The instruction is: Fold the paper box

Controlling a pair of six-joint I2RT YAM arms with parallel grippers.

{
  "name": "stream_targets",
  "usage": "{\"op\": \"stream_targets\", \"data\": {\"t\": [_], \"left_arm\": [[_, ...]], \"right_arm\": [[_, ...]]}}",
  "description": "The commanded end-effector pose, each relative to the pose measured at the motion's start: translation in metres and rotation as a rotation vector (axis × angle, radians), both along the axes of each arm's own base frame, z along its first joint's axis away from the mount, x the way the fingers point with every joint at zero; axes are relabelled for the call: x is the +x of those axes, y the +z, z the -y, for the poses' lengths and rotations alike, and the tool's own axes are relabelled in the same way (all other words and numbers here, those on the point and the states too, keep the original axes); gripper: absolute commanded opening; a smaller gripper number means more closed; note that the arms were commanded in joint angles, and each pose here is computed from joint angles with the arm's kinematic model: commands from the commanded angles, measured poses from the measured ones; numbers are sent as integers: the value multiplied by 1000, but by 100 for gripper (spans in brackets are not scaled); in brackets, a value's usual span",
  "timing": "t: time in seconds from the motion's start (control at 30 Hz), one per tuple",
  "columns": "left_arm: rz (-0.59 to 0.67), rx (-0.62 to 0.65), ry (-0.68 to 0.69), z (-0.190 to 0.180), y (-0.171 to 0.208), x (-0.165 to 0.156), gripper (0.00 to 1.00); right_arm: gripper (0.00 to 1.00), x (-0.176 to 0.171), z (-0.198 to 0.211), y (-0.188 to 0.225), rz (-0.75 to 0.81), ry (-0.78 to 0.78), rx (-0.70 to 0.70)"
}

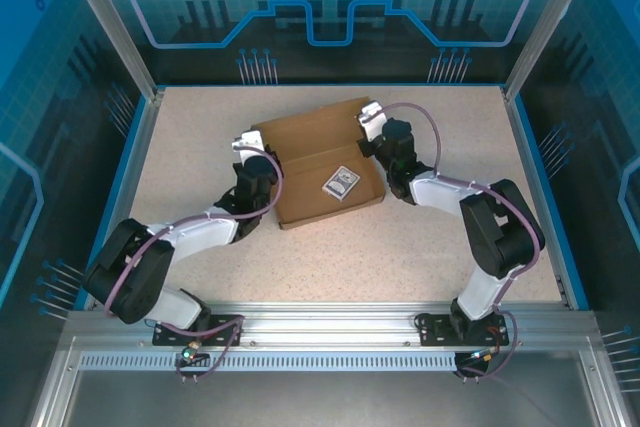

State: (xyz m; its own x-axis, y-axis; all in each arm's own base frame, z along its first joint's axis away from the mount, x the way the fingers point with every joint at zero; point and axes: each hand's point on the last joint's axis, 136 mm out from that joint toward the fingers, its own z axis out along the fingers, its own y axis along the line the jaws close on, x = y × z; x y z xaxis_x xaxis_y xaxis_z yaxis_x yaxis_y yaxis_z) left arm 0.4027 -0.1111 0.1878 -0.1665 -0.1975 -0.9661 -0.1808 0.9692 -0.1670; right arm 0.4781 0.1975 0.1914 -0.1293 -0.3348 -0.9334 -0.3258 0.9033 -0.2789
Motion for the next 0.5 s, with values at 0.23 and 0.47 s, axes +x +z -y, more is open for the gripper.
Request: {"op": "stream_targets", "data": {"t": [0.23, 0.47], "left_arm": [[61, 34, -46, 27, -8, -19, 8], [28, 80, -57, 34, -27, -27, 8]], "right_arm": [[1, -23, -20, 1, 19, 64, 41], [1, -34, -14, -15, -12, 48, 37]]}}
